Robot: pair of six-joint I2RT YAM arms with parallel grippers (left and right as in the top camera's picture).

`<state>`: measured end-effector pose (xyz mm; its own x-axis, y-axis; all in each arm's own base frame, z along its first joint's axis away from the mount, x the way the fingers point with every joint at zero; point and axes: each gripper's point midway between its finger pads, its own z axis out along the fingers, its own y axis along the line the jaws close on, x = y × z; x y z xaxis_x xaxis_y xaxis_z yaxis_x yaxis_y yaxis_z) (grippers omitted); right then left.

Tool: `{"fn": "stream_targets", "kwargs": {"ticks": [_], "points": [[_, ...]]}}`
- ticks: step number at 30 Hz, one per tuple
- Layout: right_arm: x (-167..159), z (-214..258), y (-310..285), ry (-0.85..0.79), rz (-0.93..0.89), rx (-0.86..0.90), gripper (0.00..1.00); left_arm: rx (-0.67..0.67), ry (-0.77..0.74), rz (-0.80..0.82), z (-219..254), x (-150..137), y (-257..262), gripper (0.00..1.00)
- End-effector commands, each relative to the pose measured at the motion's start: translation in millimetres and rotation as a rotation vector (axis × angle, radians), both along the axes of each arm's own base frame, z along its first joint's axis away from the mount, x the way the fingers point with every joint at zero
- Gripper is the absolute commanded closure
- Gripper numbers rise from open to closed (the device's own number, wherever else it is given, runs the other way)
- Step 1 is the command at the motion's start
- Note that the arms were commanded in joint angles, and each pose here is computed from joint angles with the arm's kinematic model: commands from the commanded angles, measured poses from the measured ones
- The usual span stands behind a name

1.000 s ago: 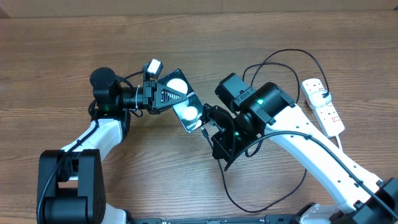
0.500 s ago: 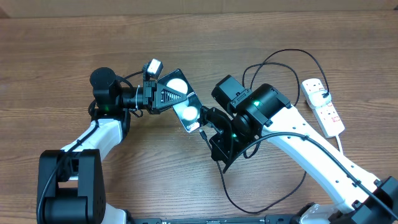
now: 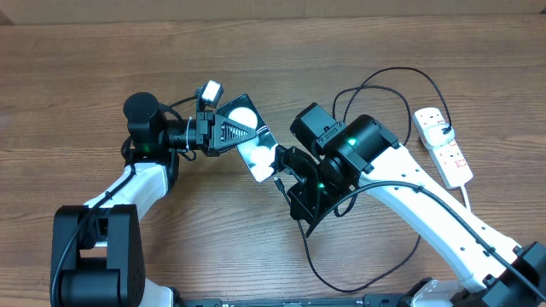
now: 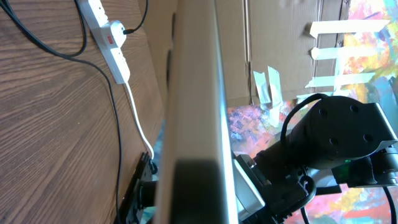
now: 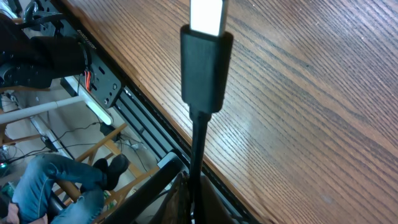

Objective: Plug charger to phone and switch on socket

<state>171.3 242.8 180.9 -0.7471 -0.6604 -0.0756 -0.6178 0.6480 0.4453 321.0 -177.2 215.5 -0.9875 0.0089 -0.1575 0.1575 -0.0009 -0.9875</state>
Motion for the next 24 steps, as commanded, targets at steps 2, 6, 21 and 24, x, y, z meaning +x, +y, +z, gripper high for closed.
{"fn": "stream_targets", "kwargs": {"ticks": [2, 6, 21, 24], "points": [[0.2, -1.1, 1.4, -0.001, -0.002, 0.002, 0.96, -0.002, -0.077, -0.023, 7.4, 0.7, -1.4, 0.96], [3.0, -1.0, 3.7, -0.013, -0.002, 0.012, 0.96, -0.002, -0.077, -0.023, 7.4, 0.7, -1.4, 0.96], [2.1, -1.3, 2.7, -0.008, -0.006, 0.006, 0.96, -0.002, -0.077, -0.023, 7.4, 0.7, -1.4, 0.96], [1.1, -1.8, 1.0, -0.004, -0.006, -0.003, 0.96, -0.002, -0.077, -0.023, 7.4, 0.7, -1.4, 0.96]]}}
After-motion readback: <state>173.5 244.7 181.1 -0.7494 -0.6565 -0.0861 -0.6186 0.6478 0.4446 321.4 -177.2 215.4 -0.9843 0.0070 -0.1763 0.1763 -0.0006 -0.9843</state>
